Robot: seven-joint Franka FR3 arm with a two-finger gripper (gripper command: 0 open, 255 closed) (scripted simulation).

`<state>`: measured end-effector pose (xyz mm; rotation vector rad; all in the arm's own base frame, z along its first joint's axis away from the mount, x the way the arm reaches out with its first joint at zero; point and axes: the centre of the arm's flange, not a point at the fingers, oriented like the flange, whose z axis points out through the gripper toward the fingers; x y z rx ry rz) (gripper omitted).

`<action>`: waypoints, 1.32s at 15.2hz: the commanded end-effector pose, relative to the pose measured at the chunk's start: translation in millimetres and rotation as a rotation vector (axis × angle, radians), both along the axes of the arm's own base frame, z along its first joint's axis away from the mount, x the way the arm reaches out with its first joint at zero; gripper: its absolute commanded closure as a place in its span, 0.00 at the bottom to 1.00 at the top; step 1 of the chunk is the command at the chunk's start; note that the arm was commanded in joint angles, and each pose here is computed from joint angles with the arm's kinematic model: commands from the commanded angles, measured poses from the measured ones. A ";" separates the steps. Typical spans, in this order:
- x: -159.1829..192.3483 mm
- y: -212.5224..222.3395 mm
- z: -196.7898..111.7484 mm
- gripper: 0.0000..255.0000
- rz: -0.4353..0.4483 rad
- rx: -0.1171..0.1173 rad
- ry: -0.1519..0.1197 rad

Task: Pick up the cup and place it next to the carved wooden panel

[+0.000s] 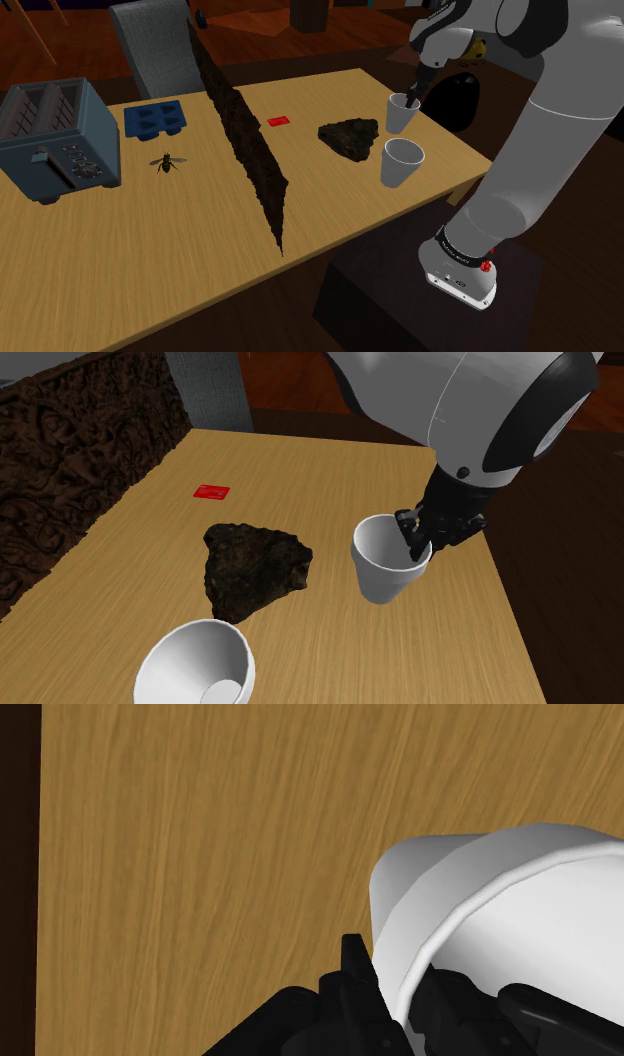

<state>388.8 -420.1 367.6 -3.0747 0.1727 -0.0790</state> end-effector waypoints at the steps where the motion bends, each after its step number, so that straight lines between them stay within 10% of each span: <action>1: -0.1 0.1 -0.6 1.00 0.000 0.001 0.001; 20: -0.1 0.1 99.7 1.00 0.000 0.001 0.001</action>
